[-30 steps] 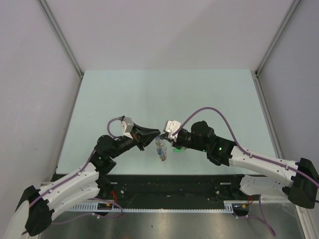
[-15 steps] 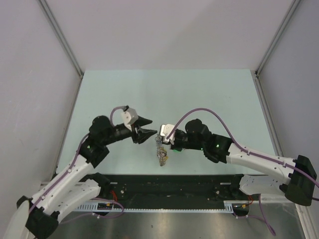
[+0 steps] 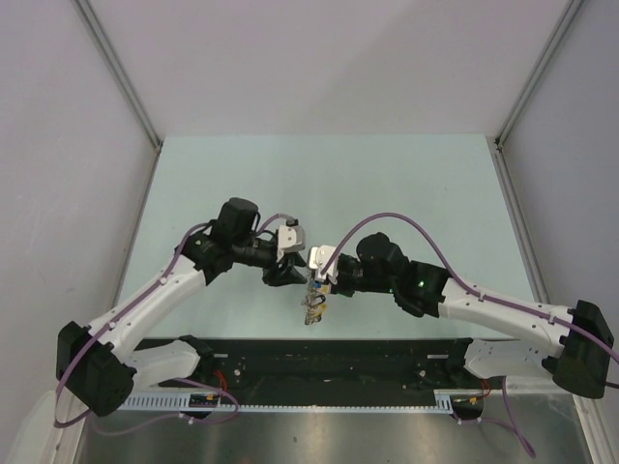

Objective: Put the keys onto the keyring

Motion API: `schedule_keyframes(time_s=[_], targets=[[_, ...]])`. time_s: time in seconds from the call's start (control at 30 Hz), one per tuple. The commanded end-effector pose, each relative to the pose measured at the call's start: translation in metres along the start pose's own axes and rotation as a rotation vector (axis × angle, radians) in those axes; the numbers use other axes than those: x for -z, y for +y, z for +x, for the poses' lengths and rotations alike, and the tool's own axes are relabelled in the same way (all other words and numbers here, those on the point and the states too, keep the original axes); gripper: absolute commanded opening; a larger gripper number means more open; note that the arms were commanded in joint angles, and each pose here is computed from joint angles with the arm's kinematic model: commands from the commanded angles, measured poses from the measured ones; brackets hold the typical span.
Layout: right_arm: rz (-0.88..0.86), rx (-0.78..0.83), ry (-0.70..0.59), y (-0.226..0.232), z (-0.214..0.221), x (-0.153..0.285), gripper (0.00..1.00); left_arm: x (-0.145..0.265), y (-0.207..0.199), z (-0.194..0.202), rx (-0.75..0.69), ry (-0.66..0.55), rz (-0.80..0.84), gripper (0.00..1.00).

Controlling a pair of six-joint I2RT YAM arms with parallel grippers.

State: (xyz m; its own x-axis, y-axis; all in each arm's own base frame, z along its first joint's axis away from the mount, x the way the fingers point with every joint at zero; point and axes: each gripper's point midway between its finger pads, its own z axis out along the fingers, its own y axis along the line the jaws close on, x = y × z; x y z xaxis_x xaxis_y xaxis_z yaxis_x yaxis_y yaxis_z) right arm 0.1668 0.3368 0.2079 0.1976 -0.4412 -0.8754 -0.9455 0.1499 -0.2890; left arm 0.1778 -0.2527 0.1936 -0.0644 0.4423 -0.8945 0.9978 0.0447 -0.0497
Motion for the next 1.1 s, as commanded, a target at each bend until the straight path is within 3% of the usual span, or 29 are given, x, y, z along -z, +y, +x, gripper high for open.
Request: schedule_keyframes(time_s=[0.0, 0.27, 0.53, 0.63, 0.93, 1.07], targets=[[0.024, 0.039, -0.108, -0.011, -0.042, 0.004, 0.0, -0.001, -0.011, -0.014, -0.088, -0.02, 0.085, 0.43], [0.02, 0.039, -0.109, -0.01, -0.042, 0.004, 0.0, -0.008, -0.012, -0.019, -0.089, -0.027, 0.113, 0.29], [0.016, 0.037, -0.104, -0.008, -0.04, 0.002, 0.0, -0.012, -0.021, -0.02, -0.071, -0.038, 0.162, 0.23], [0.022, 0.037, -0.098, -0.009, -0.04, 0.003, 0.0, -0.01, -0.021, -0.021, -0.069, -0.037, 0.157, 0.0], [0.145, 0.001, -0.044, -0.027, -0.033, 0.023, 0.0, -0.002, -0.014, -0.02, -0.024, -0.049, 0.058, 0.0], [0.162, -0.012, -0.024, -0.029, -0.028, 0.025, 0.0, 0.009, -0.012, -0.034, -0.035, -0.131, 0.012, 0.0]])
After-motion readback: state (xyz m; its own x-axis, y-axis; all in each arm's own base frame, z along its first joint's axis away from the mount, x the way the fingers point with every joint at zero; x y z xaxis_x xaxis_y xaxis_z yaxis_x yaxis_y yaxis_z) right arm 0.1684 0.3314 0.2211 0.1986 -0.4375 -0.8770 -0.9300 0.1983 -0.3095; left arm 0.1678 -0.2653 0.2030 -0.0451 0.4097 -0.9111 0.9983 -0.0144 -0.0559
